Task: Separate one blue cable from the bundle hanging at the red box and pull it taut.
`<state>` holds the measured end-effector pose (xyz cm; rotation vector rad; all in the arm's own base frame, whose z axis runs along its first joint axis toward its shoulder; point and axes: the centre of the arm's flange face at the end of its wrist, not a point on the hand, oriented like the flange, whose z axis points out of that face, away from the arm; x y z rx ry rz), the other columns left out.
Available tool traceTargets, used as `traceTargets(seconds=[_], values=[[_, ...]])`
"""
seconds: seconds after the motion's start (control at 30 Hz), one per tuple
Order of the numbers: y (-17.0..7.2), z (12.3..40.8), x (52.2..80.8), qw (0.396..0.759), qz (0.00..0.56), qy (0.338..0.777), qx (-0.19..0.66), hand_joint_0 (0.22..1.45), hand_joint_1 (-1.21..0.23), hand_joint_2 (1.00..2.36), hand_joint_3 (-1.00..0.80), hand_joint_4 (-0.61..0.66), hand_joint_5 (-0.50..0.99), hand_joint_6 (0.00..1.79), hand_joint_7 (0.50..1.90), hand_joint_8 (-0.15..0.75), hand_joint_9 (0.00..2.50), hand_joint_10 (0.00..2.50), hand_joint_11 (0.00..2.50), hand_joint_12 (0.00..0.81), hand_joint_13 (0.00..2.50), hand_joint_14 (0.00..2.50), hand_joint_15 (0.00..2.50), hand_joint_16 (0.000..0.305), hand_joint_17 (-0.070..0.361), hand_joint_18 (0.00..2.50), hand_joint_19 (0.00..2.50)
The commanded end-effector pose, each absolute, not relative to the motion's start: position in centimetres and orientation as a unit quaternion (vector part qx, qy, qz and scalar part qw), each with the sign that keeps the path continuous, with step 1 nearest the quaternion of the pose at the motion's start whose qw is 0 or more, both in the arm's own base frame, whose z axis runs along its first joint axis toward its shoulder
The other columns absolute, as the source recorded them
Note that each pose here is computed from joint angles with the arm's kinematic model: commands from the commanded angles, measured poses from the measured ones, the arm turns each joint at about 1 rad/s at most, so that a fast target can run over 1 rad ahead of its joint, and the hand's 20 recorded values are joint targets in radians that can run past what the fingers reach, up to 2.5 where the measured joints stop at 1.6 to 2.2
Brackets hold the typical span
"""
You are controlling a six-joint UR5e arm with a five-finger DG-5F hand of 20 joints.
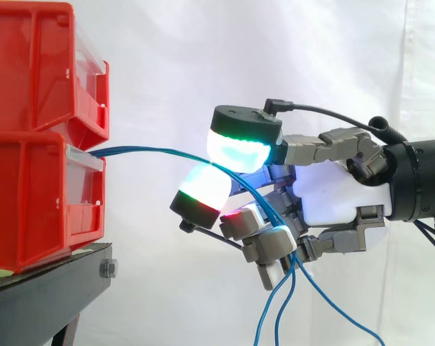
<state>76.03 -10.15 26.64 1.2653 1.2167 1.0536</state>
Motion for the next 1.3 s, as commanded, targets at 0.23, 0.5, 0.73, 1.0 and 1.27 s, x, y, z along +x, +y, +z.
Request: traceTargets(seconds=[0.23,0.5,0.73,1.0,1.27], values=[[-10.06,26.63,76.04,0.520,0.440,0.505,0.530,0.63,-0.83,1.02,-0.23,0.02,-0.19,0.88,0.97,0.308,0.97,0.01,1.26,0.362,1.09,0.02,1.26,0.046,0.104,0.94,0.74],[-10.05,26.58,76.14,0.513,0.451,0.493,0.538,0.64,-0.81,1.01,-0.28,0.02,-0.20,0.88,0.96,0.292,1.02,0.23,1.51,0.358,1.17,0.01,1.43,0.046,0.103,0.97,0.76],[-10.04,26.63,76.24,0.515,0.455,0.490,0.537,0.64,-0.83,1.01,-0.30,0.03,-0.20,0.87,0.94,0.289,1.00,0.46,1.46,0.353,1.19,0.00,1.54,0.046,0.103,0.98,0.78],[-10.04,26.65,76.27,0.516,0.456,0.489,0.536,0.73,-0.93,1.01,-0.39,0.06,-0.20,0.87,0.92,0.293,0.97,0.53,1.40,0.354,1.21,0.00,1.56,0.046,0.104,1.00,0.77],[-9.93,26.60,76.27,0.515,0.457,0.488,0.537,0.75,-0.94,1.00,-0.50,0.11,-0.20,0.86,0.91,0.303,0.97,0.49,1.40,0.357,1.21,0.00,1.55,0.047,0.105,1.01,0.78]])
